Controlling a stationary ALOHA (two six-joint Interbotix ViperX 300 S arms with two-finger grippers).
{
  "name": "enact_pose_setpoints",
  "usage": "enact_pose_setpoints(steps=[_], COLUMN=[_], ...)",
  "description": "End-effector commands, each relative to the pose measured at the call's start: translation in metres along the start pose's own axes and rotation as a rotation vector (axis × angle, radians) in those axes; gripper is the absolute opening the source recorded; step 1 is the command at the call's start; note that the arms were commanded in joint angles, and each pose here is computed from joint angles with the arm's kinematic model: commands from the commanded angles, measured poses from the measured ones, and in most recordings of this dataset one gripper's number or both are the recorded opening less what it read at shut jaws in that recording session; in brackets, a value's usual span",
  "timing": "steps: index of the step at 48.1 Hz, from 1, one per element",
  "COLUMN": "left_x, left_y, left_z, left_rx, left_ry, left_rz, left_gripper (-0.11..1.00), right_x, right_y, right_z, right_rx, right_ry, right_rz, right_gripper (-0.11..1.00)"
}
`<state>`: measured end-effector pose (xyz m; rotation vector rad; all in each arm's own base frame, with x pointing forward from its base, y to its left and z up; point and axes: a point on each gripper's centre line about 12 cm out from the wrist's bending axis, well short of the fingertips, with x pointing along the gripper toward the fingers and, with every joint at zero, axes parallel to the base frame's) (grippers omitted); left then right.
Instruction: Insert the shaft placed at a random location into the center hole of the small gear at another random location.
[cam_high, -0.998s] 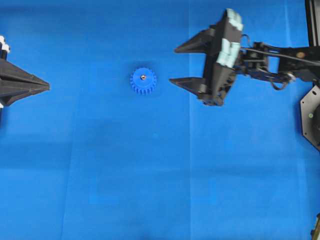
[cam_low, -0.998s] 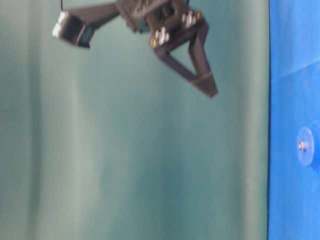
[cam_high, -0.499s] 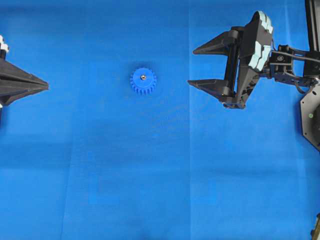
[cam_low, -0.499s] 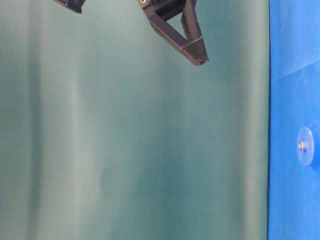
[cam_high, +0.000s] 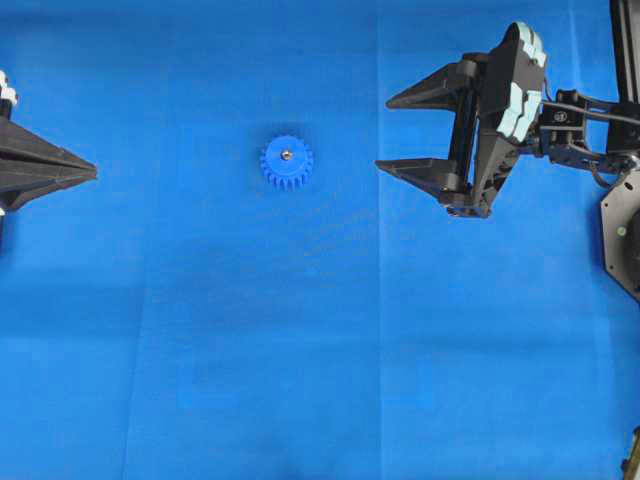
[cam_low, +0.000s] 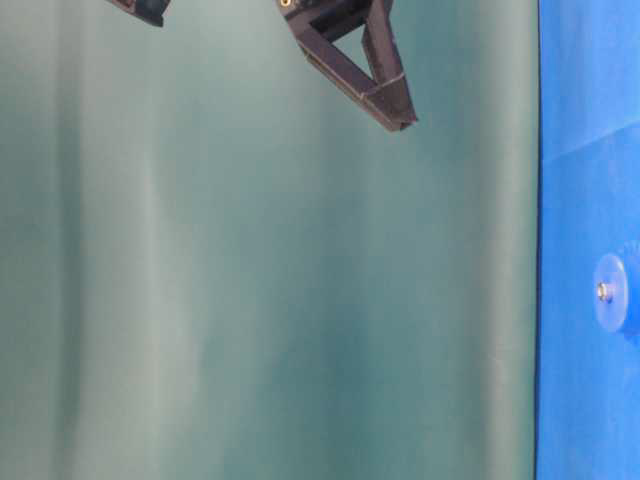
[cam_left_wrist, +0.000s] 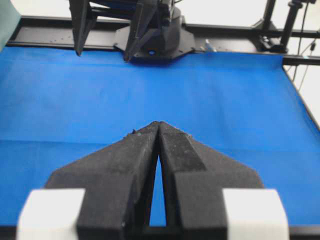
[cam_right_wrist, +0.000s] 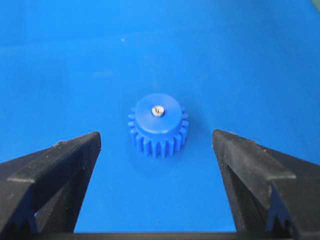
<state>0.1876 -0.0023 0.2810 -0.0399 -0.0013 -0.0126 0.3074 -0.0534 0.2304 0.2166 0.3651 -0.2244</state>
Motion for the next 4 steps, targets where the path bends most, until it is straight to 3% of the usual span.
enact_pose_setpoints(steps=[1, 4], left_x=[0.0012, 0.0012], left_y=[-0.0001, -0.0001], left_z=[0.0033, 0.0033], left_rx=[-0.002, -0.002], left_ry=[-0.008, -0.008], left_rz=[0.000, 0.000], left_gripper=[0.00, 0.00], right_x=[-0.0022, -0.0022], right_y=[0.0021, 0.0021], right_z=[0.0096, 0.0098], right_rx=[0.002, 0.003], right_ry=[-0.035, -0.036], right_rz=[0.007, 0.006], right_gripper=[0.83, 0.83])
